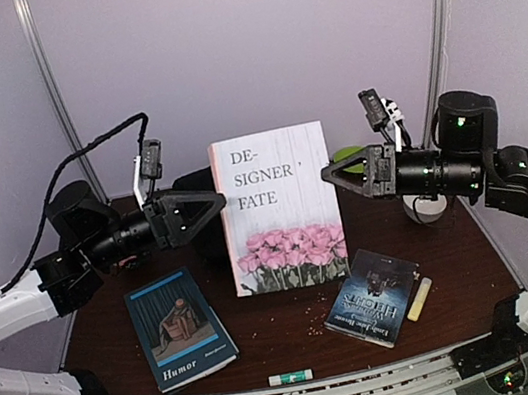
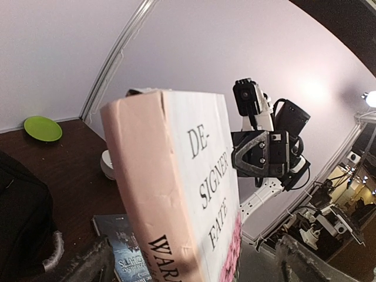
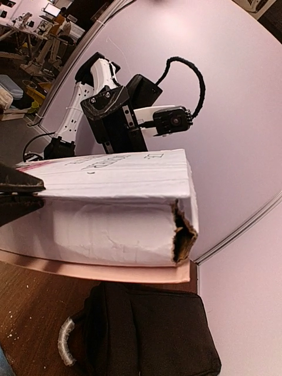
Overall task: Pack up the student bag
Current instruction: Place the book in the student bag.
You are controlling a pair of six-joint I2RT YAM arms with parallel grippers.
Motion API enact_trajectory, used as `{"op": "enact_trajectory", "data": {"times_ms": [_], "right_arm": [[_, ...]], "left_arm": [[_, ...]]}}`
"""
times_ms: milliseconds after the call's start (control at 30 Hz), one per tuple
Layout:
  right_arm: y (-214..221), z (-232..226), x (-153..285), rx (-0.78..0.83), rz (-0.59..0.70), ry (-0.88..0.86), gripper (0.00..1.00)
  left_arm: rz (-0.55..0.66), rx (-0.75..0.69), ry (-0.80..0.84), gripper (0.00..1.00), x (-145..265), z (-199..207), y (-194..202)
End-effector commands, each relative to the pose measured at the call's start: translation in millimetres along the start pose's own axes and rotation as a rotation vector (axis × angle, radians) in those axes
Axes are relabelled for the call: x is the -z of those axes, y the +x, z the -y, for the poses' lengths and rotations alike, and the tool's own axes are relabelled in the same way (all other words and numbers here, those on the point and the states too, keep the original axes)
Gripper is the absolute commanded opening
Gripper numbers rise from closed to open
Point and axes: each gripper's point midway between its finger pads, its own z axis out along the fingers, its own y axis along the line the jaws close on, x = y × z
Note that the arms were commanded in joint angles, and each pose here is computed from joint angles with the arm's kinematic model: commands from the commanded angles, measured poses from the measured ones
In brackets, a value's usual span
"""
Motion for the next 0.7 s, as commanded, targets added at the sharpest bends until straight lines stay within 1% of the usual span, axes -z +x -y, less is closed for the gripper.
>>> {"op": "enact_trajectory", "data": {"times_ms": [0,167,200,300,400,600,667], "right_arm": [[-17.1,-27.0,11.4,0.042,0.050,-0.108,0.00],[-15.3,-33.7,9.4,0.054,0.032,-0.143,0.00],[-15.0,-35.5,8.4,0.061,0.027,-0.151,0.00],[-15.7,-39.7,5.0,0.076,0.015,-0.169,0.00],[-17.1,-46.0,3.0,0.090,0.005,-0.192,0.00],[-17.2,-48.3,-0.4,0.110,-0.009,-0.199,0.00],[-16.7,-47.2,-0.5,0.116,-0.011,-0.193,0.00]], "left_arm": [[0.050,-0.032,0.086,0.98,-0.2,22.3,-22.8],[0.023,-0.007,0.137,0.98,-9.7,26.4,-21.0],[0.014,-0.001,0.148,0.97,-12.5,26.7,-20.5],[-0.011,0.013,0.222,0.89,-19.1,35.2,-18.9],[-0.008,0.031,0.278,0.78,-21.1,42.1,-20.4],[0.006,0.022,0.301,0.48,-20.9,45.2,-22.6],[0.013,0.015,0.301,0.39,-20.4,46.2,-24.1]]}}
